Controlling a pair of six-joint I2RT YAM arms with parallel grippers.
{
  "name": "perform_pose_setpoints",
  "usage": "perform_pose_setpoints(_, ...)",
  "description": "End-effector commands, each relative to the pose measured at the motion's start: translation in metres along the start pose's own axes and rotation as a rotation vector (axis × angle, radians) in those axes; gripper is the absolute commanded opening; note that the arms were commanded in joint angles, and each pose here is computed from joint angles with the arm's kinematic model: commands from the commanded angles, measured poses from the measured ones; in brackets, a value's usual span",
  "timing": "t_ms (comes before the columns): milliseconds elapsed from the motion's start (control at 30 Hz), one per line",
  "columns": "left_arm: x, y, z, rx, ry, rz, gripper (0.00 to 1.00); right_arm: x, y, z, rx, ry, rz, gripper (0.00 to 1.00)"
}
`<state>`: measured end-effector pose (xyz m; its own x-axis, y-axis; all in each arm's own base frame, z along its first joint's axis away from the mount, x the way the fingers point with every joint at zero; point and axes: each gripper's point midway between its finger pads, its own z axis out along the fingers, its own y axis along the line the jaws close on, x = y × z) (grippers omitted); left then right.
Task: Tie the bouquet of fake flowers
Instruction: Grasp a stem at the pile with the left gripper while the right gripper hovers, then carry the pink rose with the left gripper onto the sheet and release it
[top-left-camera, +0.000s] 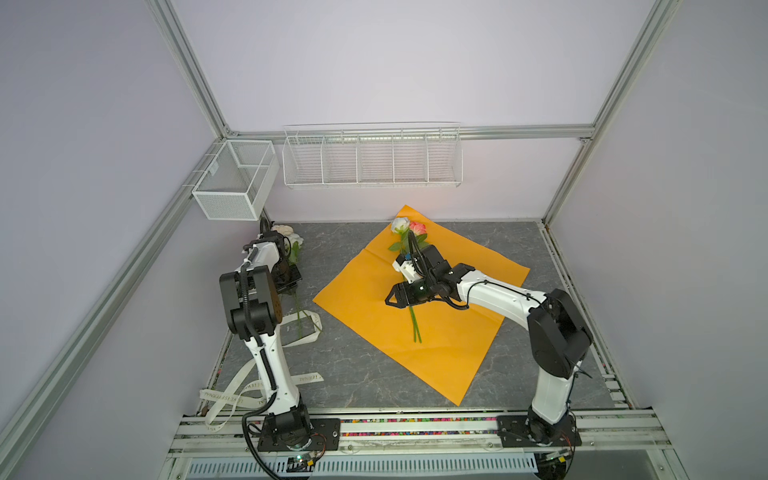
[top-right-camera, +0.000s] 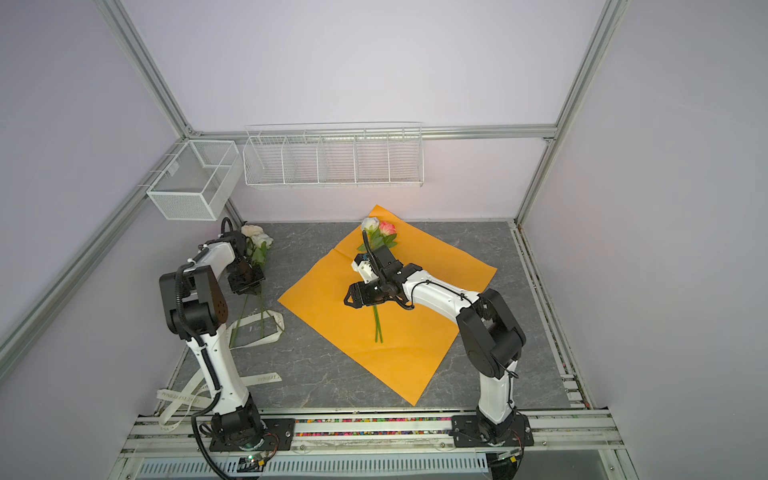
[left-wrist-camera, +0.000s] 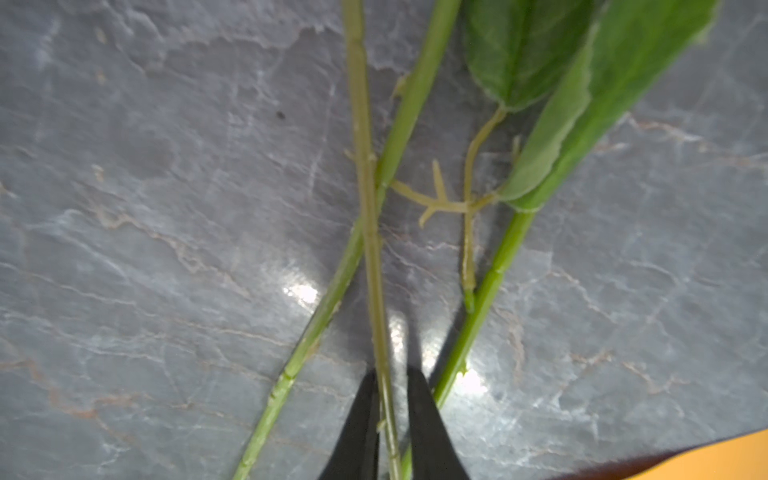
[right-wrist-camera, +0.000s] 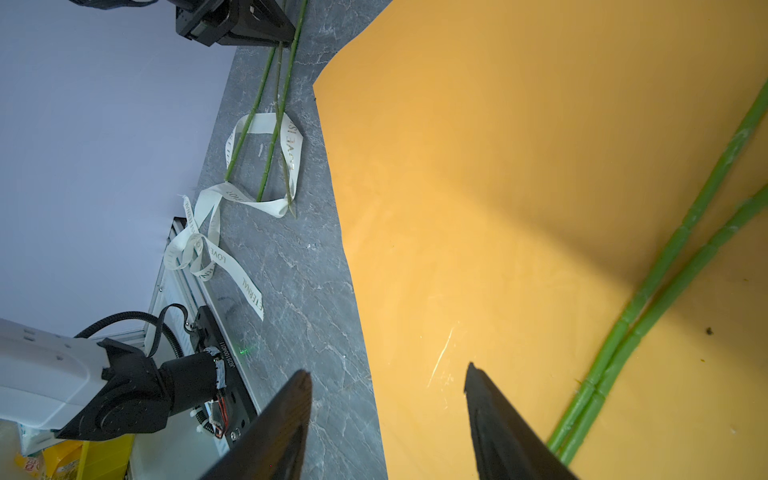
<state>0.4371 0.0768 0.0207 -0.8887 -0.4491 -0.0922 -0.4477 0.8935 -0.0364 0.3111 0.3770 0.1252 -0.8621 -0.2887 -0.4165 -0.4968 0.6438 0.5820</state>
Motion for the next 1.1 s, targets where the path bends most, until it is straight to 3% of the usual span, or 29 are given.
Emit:
perform_pose_setpoints(0, 0.014, 0.000, 0.008, 0.016, 0.049, 0.004, 0.07, -0.001, 0.002, -0.008, 0.003, -0.006, 0.000, 0.62)
perform_pose_setpoints(133, 0.021, -0.005, -0.008, 0.056, 0.043, 0.005, 0.03, 0.001, 0.002, -0.016, 0.020, -0.019, -0.010, 0.62)
perform_pose_setpoints(300, 0.039, -0.025, -0.052, 0.144, 0.011, 0.025, 0.01, 0.005, 0.001, -0.027, 0.033, -0.035, -0.011, 0.62)
perform_pose_setpoints(700, 0.128, -0.080, -0.111, 0.166, -0.053, 0.161, 0.01, 0.022, -0.018, -0.070, 0.127, -0.105, -0.004, 0.62)
perform_pose_setpoints(967, 0.153, -0.147, -0.142, 0.256, -0.181, 0.265, 0.00, 0.034, -0.055, -0.111, 0.215, -0.178, 0.067, 0.63)
perform_pose_setpoints(1067, 0.172, -0.201, -0.149, 0.431, -0.148, 0.325, 0.00, 0.038, -0.075, -0.129, 0.283, -0.209, 0.102, 0.63)
